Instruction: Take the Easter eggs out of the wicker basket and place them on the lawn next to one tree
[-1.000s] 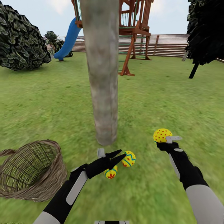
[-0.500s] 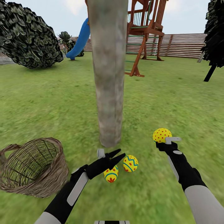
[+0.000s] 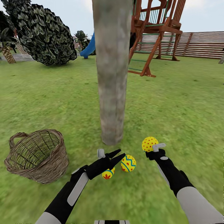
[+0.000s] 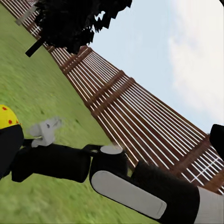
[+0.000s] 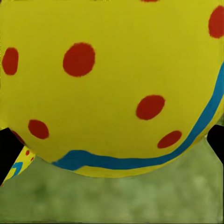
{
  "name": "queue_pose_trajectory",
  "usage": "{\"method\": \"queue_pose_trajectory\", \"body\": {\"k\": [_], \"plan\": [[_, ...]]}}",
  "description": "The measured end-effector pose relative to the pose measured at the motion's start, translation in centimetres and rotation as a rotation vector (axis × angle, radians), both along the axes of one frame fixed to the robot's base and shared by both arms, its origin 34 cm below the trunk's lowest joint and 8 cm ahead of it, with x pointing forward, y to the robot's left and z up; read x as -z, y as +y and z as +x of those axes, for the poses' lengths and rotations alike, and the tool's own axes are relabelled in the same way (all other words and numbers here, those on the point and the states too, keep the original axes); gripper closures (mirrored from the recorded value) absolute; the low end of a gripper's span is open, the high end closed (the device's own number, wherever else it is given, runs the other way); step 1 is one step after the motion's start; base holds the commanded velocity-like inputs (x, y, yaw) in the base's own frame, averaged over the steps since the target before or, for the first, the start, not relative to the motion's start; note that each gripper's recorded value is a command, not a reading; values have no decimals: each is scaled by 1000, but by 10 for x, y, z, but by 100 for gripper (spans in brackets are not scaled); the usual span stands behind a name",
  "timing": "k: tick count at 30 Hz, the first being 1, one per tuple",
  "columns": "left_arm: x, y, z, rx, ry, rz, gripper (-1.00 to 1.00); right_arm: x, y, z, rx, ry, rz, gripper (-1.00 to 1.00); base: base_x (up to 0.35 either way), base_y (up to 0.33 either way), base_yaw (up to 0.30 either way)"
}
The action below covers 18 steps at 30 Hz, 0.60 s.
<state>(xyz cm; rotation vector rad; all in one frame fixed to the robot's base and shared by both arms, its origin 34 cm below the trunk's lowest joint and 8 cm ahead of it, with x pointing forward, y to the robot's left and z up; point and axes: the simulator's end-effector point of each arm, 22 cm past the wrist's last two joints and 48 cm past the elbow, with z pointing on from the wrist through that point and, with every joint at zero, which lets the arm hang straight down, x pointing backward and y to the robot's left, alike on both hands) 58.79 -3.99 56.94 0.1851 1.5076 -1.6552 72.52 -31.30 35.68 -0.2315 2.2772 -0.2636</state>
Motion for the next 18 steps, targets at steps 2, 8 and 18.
{"method": "queue_pose_trajectory", "body": {"k": [2,8,18], "plan": [[-1,0,0,1,-1,-1,-100,2,14,0,-83,5,-75,100,2,-345,14],[1,-1,-1,3,3,-1,-100,3,20,-1,-120,7,-105,100,48,-163,1],[-4,3,2,-10,19,-37,-100,5,22,-2,-119,11,-99,100,0,-151,243]]}}
